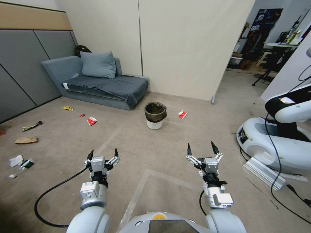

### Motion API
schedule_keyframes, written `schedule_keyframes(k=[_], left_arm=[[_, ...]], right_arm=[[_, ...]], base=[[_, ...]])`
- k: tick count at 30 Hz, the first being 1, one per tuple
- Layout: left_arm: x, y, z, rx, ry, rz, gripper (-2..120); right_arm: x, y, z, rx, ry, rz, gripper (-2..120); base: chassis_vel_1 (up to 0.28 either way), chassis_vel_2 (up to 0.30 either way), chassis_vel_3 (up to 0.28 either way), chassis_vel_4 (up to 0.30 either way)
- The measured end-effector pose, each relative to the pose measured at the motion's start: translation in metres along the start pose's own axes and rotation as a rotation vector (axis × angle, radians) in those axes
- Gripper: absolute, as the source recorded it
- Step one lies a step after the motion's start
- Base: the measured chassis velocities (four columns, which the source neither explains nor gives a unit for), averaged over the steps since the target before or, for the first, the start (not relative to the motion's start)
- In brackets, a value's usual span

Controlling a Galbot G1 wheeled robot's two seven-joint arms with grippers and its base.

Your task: Pick up the trash bin, then pick up the garbage from the floor and place it into the trash bin.

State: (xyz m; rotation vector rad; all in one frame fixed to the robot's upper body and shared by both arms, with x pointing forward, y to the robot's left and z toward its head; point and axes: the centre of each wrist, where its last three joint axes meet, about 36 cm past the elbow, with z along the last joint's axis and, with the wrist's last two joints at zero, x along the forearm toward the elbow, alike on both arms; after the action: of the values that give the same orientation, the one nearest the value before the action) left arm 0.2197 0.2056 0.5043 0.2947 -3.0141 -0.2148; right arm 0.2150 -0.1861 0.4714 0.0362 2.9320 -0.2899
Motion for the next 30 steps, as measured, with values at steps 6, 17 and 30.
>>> schedule_keyframes(k=[6,17,30], left_arm=[[0.0,-0.0009,0.0,-0.006,-0.003,0.001,100],[0.0001,-0.0013,0.0001,-0.011,-0.005,0.001,100],[0.0004,-0.002,0.0001,-0.014,-0.006,0.003,100]], right_arm=[[-0.0005,-0.0007,0.0016,-0.001,0.0,-0.001,100],[-0.0005,-0.0008,0.0016,0.0,-0.001,-0.001,100],[-0.0005,-0.0009,0.0016,0.0,-0.001,-0.002,100]], base=[[-0.144,0.145,0.147,-0.147],[-0.114,0.12,0.115,-0.116],[-0.144,0.143,0.147,-0.137]])
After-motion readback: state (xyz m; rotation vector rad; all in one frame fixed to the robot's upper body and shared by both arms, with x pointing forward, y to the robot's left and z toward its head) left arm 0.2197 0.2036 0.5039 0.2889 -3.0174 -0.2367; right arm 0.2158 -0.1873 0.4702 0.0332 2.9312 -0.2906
